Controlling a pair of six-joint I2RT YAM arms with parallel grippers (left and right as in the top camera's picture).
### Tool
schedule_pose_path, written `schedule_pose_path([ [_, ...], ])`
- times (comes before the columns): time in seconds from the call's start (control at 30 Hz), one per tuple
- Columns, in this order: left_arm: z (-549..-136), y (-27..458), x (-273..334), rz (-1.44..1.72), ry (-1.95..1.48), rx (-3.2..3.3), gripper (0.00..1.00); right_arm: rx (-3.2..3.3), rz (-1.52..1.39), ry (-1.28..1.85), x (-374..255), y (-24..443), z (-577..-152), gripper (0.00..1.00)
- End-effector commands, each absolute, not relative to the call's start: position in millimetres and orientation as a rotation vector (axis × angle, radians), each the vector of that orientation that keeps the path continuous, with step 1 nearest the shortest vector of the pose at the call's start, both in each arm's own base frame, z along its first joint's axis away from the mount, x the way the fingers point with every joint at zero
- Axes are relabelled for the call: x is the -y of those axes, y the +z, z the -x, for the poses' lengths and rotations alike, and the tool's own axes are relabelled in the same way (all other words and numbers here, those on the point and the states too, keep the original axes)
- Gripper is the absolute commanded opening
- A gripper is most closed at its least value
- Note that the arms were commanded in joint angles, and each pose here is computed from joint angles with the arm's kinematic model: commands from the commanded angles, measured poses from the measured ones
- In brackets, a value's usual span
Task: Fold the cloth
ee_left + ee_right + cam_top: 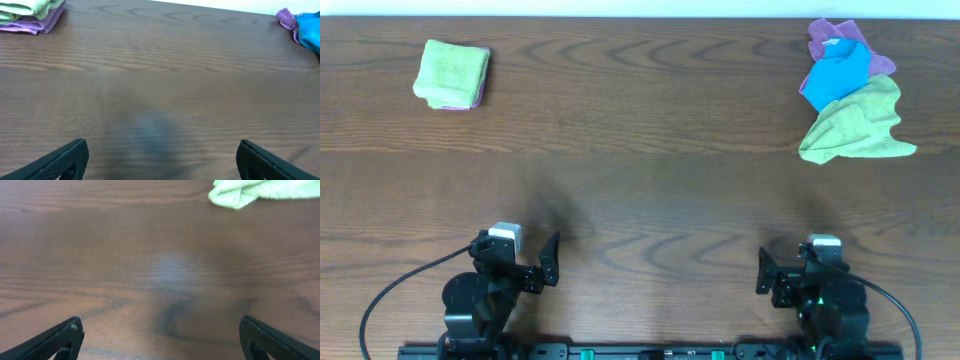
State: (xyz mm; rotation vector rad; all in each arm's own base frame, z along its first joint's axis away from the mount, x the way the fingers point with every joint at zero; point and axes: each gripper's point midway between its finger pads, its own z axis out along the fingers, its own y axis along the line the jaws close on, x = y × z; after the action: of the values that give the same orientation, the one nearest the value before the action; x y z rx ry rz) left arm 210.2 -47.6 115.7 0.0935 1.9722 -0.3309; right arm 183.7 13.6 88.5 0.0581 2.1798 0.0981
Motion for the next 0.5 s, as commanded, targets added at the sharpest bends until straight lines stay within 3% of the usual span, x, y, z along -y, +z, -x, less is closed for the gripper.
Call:
schedule_pose_path([
  [0.0, -209.7, 108.0, 49.7, -0.104, -0.341, -1.985, 0.95, -2.190, -0.058, 0.074, -10.5, 80.1, -183.9, 0.99],
  [0.47, -209.7, 108.0, 49.7, -0.104, -0.341, -1.985, 0.95, -2.214, -0.052, 0.078, -11.6, 69.4, -183.1, 0.99],
])
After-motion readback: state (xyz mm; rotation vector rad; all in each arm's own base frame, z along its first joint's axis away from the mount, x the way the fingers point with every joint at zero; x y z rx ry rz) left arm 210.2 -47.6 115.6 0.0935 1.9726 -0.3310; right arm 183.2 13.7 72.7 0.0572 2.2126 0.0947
